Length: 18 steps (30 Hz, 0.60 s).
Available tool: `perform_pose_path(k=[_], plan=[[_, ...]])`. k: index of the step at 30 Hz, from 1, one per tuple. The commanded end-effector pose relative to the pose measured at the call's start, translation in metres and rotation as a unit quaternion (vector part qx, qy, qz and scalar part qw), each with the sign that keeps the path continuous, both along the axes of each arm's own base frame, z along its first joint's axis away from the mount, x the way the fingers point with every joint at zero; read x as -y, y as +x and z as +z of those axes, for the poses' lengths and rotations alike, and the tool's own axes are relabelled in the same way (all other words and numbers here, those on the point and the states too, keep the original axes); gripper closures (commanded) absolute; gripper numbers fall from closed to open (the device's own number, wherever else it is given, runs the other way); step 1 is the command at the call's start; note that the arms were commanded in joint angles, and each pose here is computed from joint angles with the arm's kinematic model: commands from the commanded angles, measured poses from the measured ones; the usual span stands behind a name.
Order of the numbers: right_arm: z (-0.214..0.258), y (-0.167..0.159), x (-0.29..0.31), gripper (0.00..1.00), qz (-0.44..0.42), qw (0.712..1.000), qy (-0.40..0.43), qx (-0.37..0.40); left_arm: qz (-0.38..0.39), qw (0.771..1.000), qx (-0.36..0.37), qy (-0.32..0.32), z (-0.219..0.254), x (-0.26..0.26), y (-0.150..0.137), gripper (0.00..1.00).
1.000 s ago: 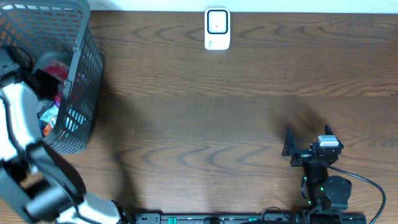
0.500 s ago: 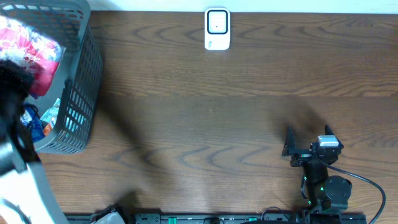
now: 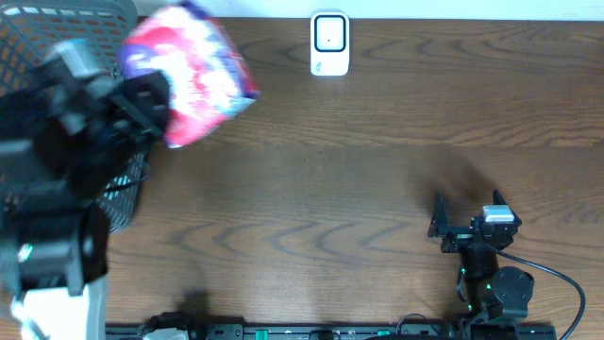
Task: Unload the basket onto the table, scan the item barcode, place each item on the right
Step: 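Lift the box out and place it on the table near the scanner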
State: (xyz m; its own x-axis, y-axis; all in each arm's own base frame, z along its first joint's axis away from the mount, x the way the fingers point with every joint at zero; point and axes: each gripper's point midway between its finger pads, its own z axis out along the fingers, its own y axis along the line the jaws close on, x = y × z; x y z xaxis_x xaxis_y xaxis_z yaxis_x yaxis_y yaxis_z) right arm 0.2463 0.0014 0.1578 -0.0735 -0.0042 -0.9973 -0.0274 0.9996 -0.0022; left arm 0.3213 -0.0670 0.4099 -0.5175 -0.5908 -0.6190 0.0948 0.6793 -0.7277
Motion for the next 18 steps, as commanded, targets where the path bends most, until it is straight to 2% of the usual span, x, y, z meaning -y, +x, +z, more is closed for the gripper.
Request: perform_pose_path(k=[1, 11, 18], plan=[[-0.001, 0.000, 0.001, 0.01, -0.002, 1.000, 0.007, 0.000, -0.038, 0.998, -0.040, 0.006, -0.027, 0.035, 0.019, 0.93], [-0.001, 0.000, 0.001, 0.01, -0.002, 1.000, 0.007, 0.000, -0.183, 0.971, -0.147, 0.035, -0.144, 0.173, 0.069, 0.93], [-0.001, 0.000, 0.001, 0.01, -0.002, 1.000, 0.007, 0.000, -0.165, 0.958, -0.215, 0.098, -0.245, 0.206, 0.094, 0.92]])
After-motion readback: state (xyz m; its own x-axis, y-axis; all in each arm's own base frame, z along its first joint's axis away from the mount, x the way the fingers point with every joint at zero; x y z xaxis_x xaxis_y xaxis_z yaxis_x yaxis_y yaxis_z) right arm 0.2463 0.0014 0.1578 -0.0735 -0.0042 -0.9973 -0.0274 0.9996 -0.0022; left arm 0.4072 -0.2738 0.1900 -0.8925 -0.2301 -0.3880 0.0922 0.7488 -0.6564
